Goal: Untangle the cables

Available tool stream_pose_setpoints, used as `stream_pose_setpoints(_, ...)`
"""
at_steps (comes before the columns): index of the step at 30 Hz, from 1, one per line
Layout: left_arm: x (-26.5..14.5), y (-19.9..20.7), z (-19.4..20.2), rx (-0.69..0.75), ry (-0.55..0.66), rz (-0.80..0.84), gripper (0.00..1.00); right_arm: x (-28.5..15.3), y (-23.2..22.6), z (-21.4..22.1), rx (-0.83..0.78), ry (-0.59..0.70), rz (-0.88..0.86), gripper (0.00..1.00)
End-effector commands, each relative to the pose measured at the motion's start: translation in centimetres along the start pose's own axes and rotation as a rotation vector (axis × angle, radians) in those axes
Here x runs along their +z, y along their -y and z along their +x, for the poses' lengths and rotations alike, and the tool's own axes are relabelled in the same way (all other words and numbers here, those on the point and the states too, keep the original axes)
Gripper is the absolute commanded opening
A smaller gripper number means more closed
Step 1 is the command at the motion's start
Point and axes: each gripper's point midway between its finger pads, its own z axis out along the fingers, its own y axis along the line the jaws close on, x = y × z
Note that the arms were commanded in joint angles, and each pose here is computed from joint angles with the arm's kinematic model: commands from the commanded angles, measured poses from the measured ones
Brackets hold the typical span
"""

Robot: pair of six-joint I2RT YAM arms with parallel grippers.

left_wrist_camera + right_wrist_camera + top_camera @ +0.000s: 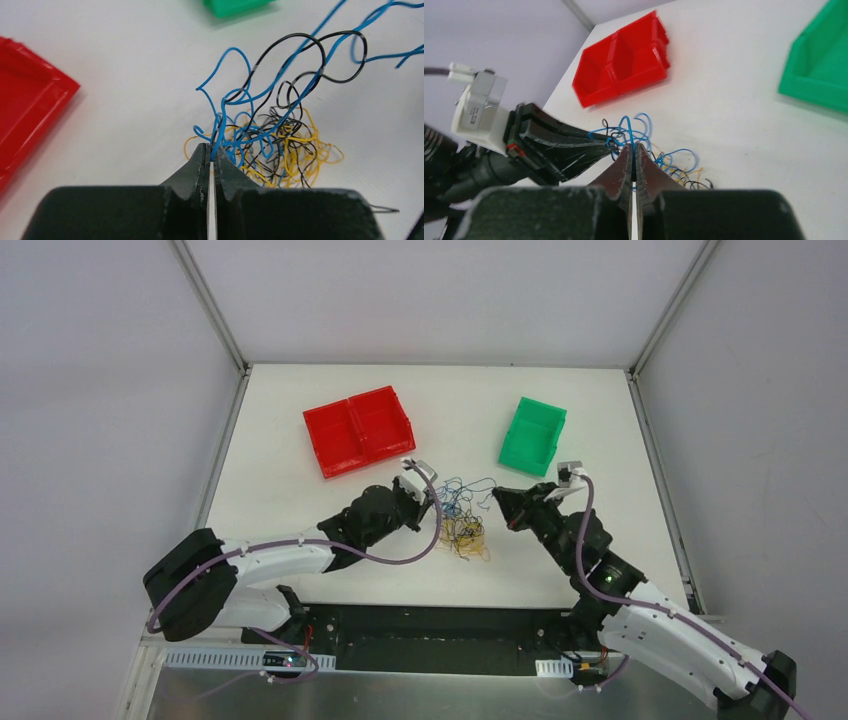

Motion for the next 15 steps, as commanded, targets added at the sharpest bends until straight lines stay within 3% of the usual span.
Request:
stream_pose_setpoints(1,-1.3,-5.3,-1.4,-0.075,0.017,-0.314,0.0,-1.9,5.6,-3.9,0.085,0.23,0.307,0.0)
stream_pose_setpoints(4,-2.2,-7.3,-0.8,-0.132,-0.002,-0.41,0.0,-4.0,8.3,-5.4,0.141,0.354,0.43,0.0)
stream_pose_setpoints(11,-3.8,-10.1,0.3,-0.207,-0.022,-0.531,0.0,-6.5,10.7,-6.7,0.21,0.482,0.53,0.0)
stream_pose_setpoints(15,-4.9,-12.4,1.5,-0.257,-0.074,-0.654,0.0,-12.3,15.3,-8.2,0.341,0.688,0.811,0.0)
